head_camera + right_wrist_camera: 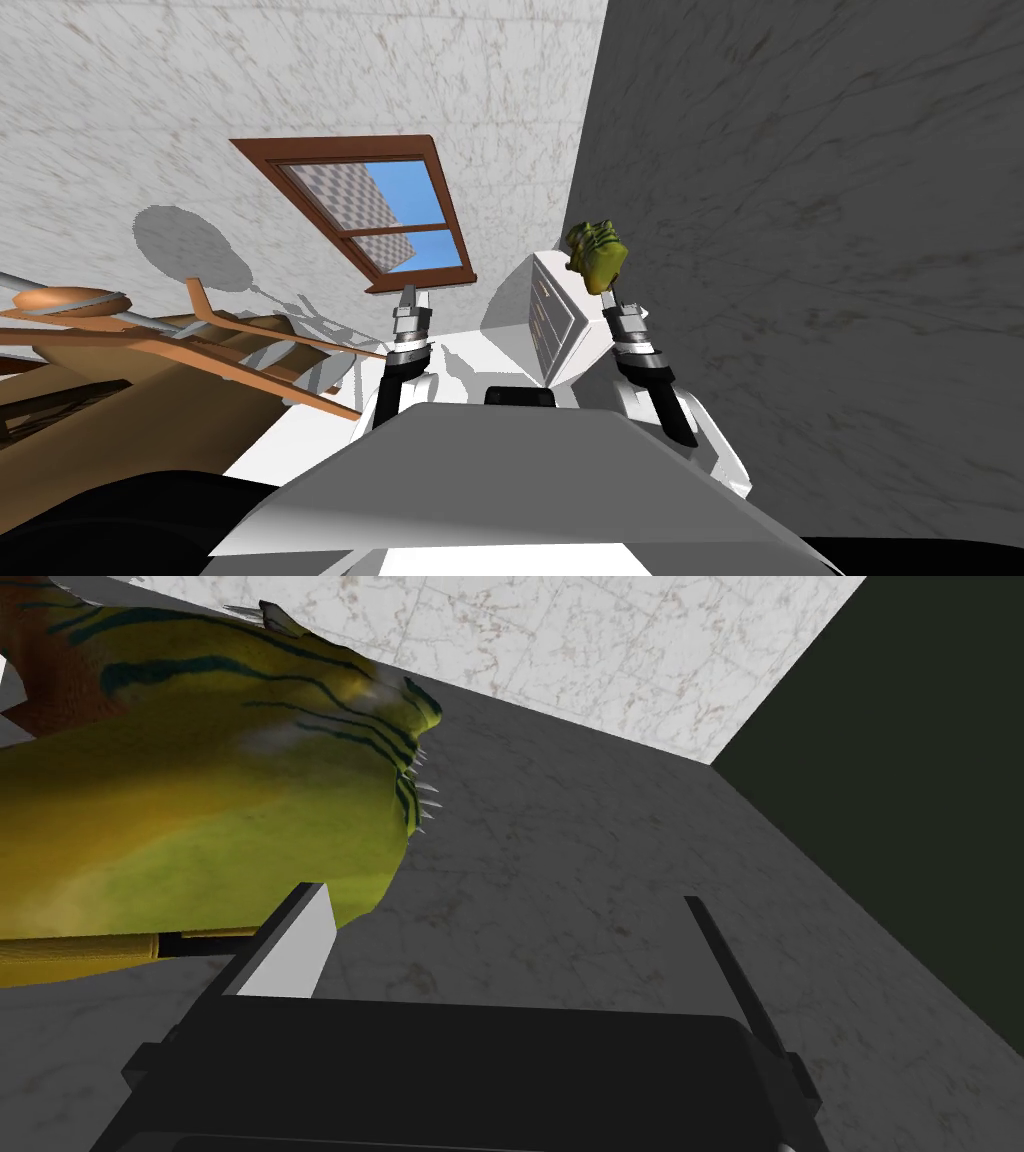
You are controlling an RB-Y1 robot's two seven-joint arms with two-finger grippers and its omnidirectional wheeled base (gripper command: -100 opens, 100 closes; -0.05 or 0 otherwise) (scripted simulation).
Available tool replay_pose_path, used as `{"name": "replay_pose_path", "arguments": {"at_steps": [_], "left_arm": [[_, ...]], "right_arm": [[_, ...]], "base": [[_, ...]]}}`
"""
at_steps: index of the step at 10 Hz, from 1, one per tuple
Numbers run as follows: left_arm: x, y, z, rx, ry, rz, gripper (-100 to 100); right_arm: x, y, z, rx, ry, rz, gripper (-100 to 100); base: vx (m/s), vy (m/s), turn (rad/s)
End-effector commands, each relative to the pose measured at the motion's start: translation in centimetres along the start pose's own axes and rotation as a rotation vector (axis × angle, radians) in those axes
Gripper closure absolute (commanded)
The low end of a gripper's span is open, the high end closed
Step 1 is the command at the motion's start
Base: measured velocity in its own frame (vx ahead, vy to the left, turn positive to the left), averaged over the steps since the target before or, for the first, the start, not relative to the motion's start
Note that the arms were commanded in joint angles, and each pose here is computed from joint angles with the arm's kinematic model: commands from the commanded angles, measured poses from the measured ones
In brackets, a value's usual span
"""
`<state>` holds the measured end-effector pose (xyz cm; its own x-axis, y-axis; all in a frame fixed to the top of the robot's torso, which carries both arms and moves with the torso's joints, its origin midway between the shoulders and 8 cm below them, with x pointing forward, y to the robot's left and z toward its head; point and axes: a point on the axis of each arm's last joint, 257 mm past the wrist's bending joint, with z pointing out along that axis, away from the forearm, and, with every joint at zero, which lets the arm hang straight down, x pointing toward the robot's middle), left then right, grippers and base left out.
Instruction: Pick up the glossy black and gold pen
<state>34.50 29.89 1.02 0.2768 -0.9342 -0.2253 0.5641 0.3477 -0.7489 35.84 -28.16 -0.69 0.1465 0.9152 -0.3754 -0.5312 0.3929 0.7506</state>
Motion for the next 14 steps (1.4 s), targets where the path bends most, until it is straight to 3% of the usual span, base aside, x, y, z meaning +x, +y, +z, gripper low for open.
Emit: {"name": "replay_pose_path", "arguments": {"at_steps": [1, 6, 14], "left_arm": [[0.0, 0.0, 0.0, 0.0, 0.0, 0.0, 0], [0.0, 0.0, 0.0, 0.0, 0.0, 0.0, 0], [0.0, 0.0, 0.0, 0.0, 0.0, 0.0, 0]], "right_arm": [[-0.9, -2.3, -0.7, 0.065, 0.03, -0.095, -100], [-3.6, -7.5, -2.9, 0.216, 0.123, -0.355, -100], [-7.8, -11.5, -4.4, 0.33, 0.248, -0.648, -100]], "base": [[0.026, 0.04, 0.037], [0.024, 0.042, 0.037], [0.021, 0.028, 0.022]]}}
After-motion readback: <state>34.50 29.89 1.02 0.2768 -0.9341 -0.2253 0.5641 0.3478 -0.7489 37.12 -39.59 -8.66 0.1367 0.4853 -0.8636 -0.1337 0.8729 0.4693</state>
